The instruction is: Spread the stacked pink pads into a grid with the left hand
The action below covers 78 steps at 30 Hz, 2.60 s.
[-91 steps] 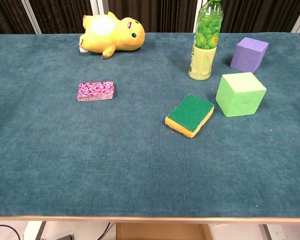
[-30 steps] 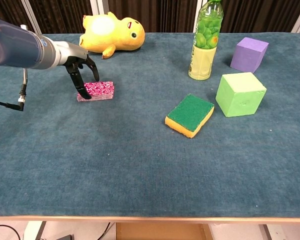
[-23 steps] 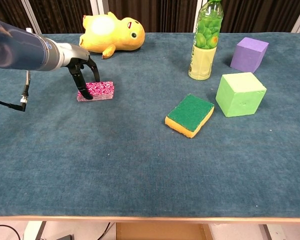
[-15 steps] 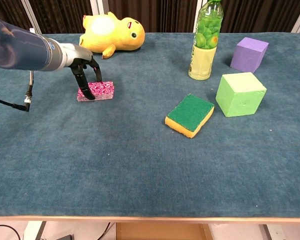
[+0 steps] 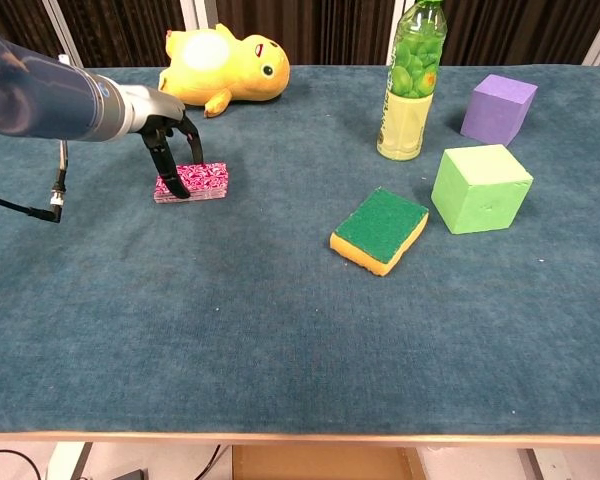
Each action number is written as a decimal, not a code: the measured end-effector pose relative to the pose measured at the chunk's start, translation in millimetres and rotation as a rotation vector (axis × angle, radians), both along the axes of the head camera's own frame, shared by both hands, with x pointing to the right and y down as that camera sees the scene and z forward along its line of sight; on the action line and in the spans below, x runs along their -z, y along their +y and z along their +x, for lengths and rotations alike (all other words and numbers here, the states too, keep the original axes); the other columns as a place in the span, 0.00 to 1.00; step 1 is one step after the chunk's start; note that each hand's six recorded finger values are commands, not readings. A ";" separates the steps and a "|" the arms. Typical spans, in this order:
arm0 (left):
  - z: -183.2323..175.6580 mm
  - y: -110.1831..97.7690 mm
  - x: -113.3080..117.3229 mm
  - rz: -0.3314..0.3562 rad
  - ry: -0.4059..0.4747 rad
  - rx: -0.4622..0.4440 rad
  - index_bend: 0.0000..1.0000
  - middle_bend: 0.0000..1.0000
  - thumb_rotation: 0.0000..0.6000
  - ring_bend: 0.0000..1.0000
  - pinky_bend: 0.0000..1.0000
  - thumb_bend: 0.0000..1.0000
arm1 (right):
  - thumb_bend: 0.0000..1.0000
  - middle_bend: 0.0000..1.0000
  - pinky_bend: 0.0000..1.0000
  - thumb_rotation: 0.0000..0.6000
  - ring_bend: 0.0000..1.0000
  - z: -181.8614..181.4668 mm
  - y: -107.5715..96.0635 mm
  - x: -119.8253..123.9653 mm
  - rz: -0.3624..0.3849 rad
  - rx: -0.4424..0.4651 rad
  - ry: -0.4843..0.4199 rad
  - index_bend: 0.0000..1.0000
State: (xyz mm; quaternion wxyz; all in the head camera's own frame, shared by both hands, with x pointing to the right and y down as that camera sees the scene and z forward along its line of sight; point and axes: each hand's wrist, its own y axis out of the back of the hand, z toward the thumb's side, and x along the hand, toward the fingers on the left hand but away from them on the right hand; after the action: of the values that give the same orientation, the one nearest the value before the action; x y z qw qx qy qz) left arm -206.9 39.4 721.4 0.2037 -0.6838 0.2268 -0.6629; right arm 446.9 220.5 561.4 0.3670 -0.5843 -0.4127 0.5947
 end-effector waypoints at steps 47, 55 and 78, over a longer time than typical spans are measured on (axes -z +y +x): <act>0.8 -4.2 4.2 0.017 -0.015 -0.004 0.47 0.11 1.00 0.00 0.00 0.25 | 0.20 0.08 0.22 1.00 0.16 -1.9 -0.4 -2.3 -0.008 0.005 -0.001 0.00; 3.4 -3.8 6.9 0.017 0.006 -0.001 0.48 0.11 1.00 0.00 0.00 0.25 | 0.20 0.08 0.22 1.00 0.16 -1.9 -0.3 -2.1 -0.008 0.005 0.000 0.00; 24.8 9.8 28.3 -0.009 0.080 -0.013 0.49 0.11 1.00 0.00 0.00 0.26 | 0.20 0.08 0.22 1.00 0.16 -2.5 -0.2 -2.4 -0.009 0.006 -0.001 0.00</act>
State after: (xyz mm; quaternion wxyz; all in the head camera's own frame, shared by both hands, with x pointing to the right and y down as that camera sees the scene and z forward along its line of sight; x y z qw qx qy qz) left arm -182.0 49.2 693.1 0.1957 -0.7122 0.2275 -0.6346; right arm 444.4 220.3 563.8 0.3659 -0.5875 -0.4082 0.5953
